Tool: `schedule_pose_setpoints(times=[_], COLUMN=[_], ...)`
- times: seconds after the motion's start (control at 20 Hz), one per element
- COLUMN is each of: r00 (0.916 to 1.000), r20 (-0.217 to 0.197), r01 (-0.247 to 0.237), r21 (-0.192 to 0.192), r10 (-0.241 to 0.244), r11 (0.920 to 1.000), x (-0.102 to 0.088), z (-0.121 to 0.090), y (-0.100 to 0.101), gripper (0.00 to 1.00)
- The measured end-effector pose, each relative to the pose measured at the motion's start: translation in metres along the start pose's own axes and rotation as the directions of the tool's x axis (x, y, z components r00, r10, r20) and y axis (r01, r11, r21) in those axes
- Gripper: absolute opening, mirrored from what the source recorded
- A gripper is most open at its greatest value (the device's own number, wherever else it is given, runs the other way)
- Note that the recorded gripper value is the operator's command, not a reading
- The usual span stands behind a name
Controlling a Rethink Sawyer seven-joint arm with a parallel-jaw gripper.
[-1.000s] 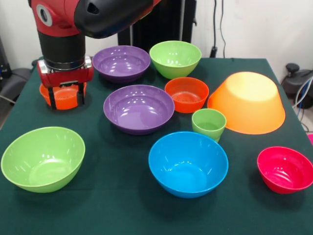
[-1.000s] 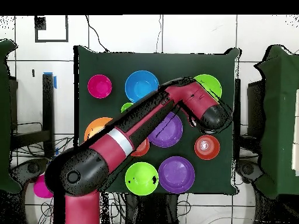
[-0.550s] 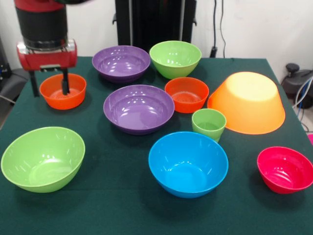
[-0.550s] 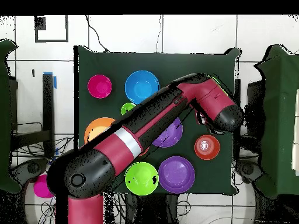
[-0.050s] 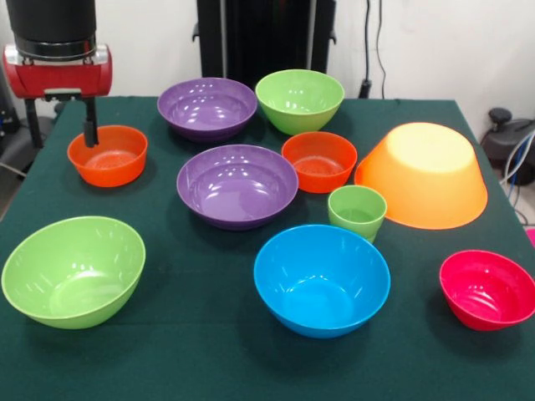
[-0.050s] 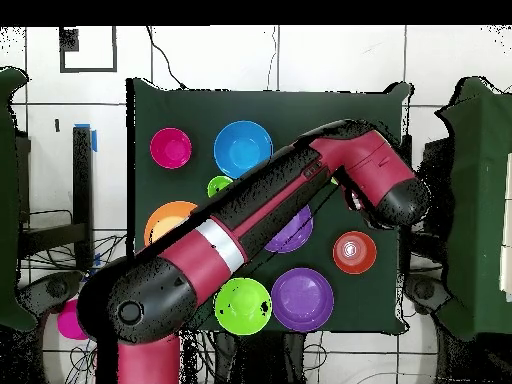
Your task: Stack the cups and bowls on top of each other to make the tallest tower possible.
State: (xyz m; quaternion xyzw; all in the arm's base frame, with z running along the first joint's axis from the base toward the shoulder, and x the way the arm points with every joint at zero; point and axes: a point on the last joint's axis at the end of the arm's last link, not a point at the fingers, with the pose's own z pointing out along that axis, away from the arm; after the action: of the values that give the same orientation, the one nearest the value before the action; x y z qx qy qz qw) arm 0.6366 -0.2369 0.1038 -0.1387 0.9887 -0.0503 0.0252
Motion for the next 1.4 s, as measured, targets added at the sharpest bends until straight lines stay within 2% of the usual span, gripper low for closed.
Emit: schedule_pose_setpoints(times=[0.45,0.65,1.05,1.4], r00=[0.9999,0.9991,0.9933,0.9909], r20=[-0.006,-0.018,-0.047,-0.067], r01=[-0.015,-0.037,-0.105,-0.116], r21=[0.002,0.012,0.014,0.002], r10=[0.015,0.038,0.106,0.116], r11=[0.9999,0.9992,0.9943,0.9932], x=[-0.003,-0.006,-0.007,-0.012], z=[0.002,0.002,0.018,0.028], y=[0.006,0.011,0.020,0.032], gripper=[1.00,1.00,1.00,1.00])
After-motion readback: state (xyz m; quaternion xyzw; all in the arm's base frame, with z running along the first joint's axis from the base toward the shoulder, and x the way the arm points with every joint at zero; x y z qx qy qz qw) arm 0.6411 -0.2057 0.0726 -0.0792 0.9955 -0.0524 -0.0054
